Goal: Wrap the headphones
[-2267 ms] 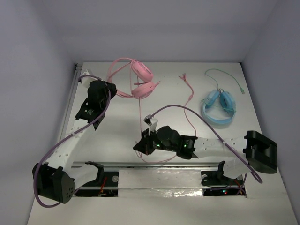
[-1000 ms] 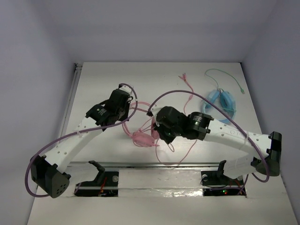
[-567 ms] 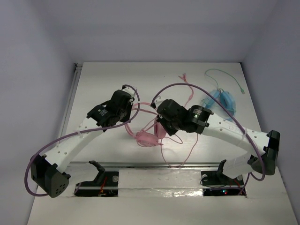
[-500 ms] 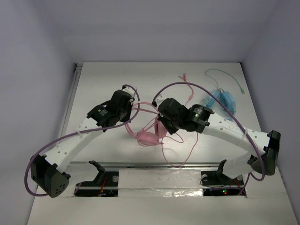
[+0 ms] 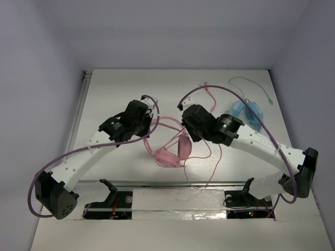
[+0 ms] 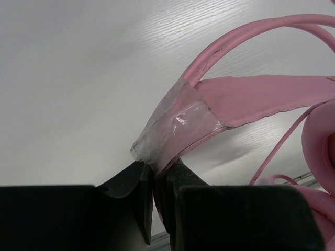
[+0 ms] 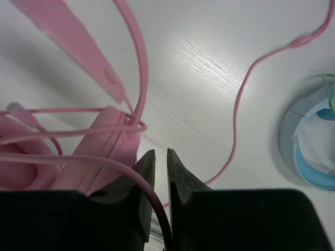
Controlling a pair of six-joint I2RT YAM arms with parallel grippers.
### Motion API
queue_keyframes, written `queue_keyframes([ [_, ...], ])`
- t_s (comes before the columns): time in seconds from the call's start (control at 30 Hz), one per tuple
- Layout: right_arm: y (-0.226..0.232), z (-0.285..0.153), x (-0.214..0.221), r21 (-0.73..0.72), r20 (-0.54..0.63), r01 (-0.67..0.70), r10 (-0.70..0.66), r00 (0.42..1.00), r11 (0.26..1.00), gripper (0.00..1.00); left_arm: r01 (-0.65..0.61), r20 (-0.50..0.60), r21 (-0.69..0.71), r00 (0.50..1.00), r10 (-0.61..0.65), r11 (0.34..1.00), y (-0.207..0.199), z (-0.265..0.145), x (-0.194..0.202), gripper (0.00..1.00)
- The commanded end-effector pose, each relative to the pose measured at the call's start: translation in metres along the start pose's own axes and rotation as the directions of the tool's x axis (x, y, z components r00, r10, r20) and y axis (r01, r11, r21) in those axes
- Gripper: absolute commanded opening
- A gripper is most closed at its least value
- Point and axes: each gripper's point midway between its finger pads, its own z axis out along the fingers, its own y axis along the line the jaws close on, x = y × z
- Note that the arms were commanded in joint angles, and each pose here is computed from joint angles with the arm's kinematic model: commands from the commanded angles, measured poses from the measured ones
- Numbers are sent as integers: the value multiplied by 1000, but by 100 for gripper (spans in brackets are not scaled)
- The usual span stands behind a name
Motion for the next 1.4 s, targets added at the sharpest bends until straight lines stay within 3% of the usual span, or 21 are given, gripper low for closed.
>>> queue_keyframes([
  [0.0,-24,-9,-29,48,150,-120,111,982,992,22,-3,103,159,995,-14,987,-28,-18,-26,0],
  [0.2,-23,2,-37,-19,245,-197,196,950,980,26,23,191,256,979,-73,966,-42,-40,-49,0],
  [0.33,-18,-3,-42,-144,320,-240,275,906,960,29,44,244,288,963,-118,957,-43,-55,-68,0],
  [0.4,-24,-14,-57,-221,407,-266,336,849,938,34,59,271,307,951,-147,950,-44,-63,-79,0],
  [0.43,-13,-7,-45,-285,383,-249,348,856,926,36,72,282,303,946,-162,950,-40,-65,-84,0],
  [0.53,-9,-18,-63,-441,457,-258,462,760,860,38,90,327,342,922,-208,935,-39,-77,-104,0],
  [0.73,12,-13,-66,-598,461,-209,546,700,774,38,107,363,424,889,-278,899,-38,-93,-128,0],
  [0.77,13,-21,-75,-629,492,-187,573,655,754,37,123,376,422,878,-297,898,-35,-96,-133,0],
  [0.87,18,-12,-71,-666,498,-166,599,627,727,38,155,400,436,849,-345,887,-25,-105,-145,0],
  [1.1,33,33,-70,-712,458,-153,618,639,685,50,163,459,509,779,-427,845,-25,-131,-182,0],
  [1.23,45,57,-71,-743,416,-142,618,667,654,51,182,483,505,751,-450,844,-19,-139,-195,0],
  [1.37,48,73,-59,-750,403,-161,637,657,641,52,196,517,510,709,-480,838,-11,-152,-210,0],
])
